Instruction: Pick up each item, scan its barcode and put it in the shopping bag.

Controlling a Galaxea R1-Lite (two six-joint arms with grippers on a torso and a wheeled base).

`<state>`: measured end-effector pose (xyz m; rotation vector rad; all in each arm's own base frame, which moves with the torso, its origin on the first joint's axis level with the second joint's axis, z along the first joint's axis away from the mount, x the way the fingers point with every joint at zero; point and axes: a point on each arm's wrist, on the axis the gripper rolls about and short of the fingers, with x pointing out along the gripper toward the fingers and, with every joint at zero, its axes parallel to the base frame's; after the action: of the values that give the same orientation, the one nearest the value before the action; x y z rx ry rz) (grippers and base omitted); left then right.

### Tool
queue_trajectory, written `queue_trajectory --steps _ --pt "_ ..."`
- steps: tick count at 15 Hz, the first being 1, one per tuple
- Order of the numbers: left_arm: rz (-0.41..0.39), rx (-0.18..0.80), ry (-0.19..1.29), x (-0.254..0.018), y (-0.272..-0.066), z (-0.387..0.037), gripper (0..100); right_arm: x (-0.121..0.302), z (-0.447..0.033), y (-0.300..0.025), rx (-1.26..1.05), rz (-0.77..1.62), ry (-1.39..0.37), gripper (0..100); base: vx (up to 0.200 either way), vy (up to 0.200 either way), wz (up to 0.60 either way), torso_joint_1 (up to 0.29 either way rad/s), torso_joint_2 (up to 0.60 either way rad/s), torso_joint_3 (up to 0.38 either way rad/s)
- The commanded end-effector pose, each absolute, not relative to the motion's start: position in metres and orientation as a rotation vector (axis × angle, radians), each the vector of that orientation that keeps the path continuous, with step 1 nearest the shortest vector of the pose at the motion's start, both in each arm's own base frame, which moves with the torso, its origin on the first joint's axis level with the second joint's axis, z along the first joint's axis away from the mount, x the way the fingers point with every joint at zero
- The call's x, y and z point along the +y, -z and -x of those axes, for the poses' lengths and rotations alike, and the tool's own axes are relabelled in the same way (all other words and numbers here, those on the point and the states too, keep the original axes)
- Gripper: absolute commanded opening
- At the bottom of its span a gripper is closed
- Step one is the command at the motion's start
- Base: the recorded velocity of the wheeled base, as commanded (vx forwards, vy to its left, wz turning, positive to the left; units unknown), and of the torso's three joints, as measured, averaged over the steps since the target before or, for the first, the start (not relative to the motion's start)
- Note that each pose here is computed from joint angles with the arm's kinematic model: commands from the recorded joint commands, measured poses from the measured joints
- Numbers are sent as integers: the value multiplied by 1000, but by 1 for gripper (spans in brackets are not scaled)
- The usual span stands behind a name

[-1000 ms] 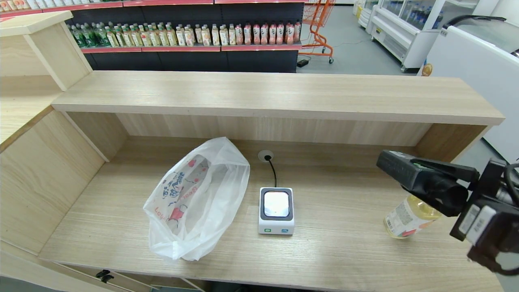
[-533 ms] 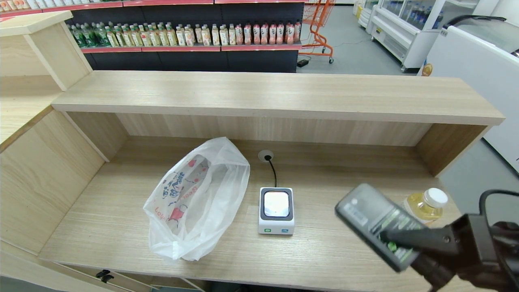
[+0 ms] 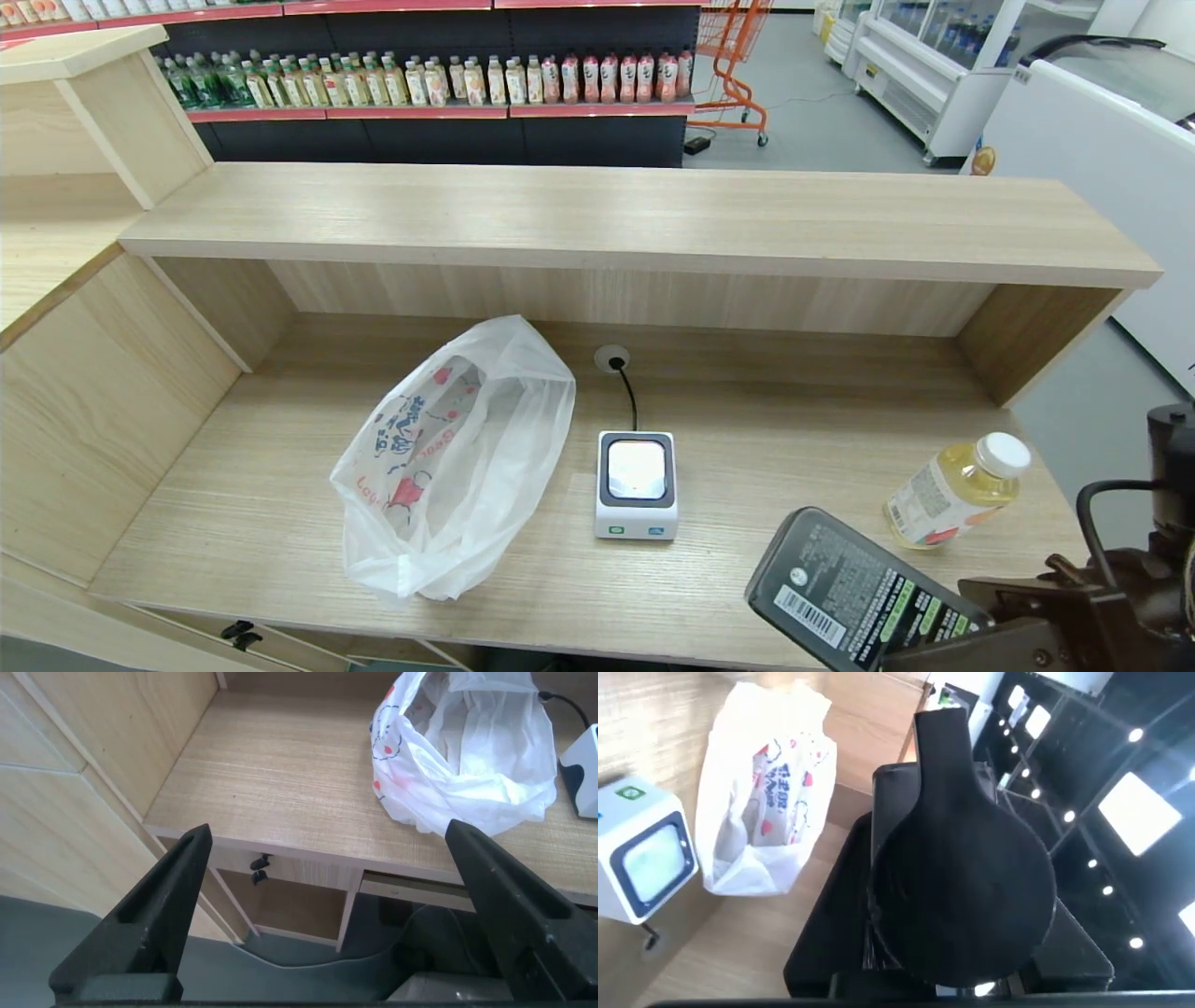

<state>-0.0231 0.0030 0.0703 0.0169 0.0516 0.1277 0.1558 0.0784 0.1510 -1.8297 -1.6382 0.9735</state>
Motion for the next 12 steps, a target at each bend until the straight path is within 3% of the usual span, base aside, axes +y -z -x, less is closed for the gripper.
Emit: queue_trajectory --steps 1,12 --pt "-17 51 -128 3 -70 23 100 79 -157 -150 -1650 1832 -972 0 0 0 0 0 0 0" --pt "-17 51 -128 3 -70 23 100 84 -165 -153 -1660 1829 -964 0 0 0 0 0 0 0"
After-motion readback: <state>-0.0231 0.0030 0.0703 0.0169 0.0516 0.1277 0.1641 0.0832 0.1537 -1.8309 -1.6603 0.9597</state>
